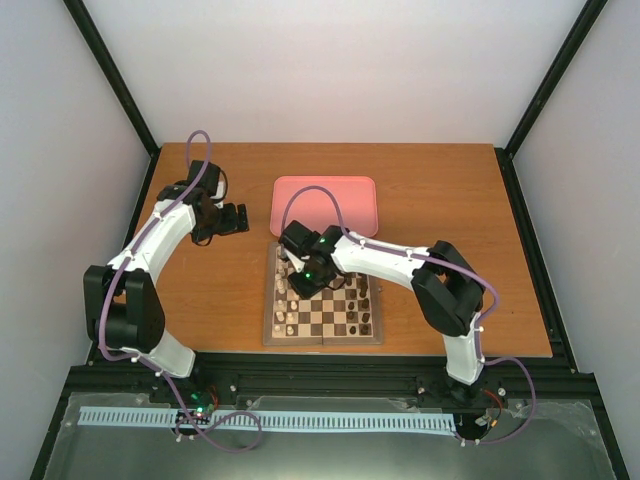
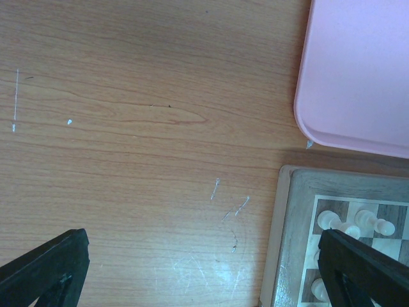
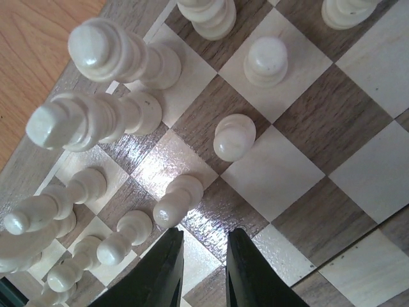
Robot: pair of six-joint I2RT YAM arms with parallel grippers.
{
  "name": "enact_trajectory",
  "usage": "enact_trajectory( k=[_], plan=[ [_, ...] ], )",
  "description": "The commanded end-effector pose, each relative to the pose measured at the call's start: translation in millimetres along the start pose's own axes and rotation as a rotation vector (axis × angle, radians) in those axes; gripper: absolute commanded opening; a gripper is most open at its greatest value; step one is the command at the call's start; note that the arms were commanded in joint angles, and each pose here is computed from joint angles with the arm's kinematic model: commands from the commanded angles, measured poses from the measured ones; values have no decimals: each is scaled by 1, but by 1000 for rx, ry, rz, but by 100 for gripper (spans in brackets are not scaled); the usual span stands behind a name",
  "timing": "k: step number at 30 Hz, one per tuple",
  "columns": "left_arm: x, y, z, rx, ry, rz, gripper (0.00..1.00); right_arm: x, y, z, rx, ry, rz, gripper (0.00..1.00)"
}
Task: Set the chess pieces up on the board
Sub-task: Adjust the chess piece on the chessboard.
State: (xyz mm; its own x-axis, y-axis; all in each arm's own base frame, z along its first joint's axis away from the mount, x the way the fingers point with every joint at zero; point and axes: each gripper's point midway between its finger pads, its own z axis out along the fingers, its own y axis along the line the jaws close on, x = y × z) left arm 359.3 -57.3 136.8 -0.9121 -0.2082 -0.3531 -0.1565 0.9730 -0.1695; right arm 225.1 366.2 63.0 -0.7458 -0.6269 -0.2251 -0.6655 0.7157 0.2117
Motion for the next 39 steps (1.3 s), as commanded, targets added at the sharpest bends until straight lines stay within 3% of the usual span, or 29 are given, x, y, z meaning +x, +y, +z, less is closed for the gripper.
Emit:
enact_trajectory(
  k=[1, 39],
  plan=[
    [-7, -2, -6, -3, -23, 15, 100, -10, 4, -1, -14, -15, 0, 21],
    [-5, -1, -5, -5, -22, 16, 100, -6, -11, 15, 64, 28, 17, 22]
  ],
)
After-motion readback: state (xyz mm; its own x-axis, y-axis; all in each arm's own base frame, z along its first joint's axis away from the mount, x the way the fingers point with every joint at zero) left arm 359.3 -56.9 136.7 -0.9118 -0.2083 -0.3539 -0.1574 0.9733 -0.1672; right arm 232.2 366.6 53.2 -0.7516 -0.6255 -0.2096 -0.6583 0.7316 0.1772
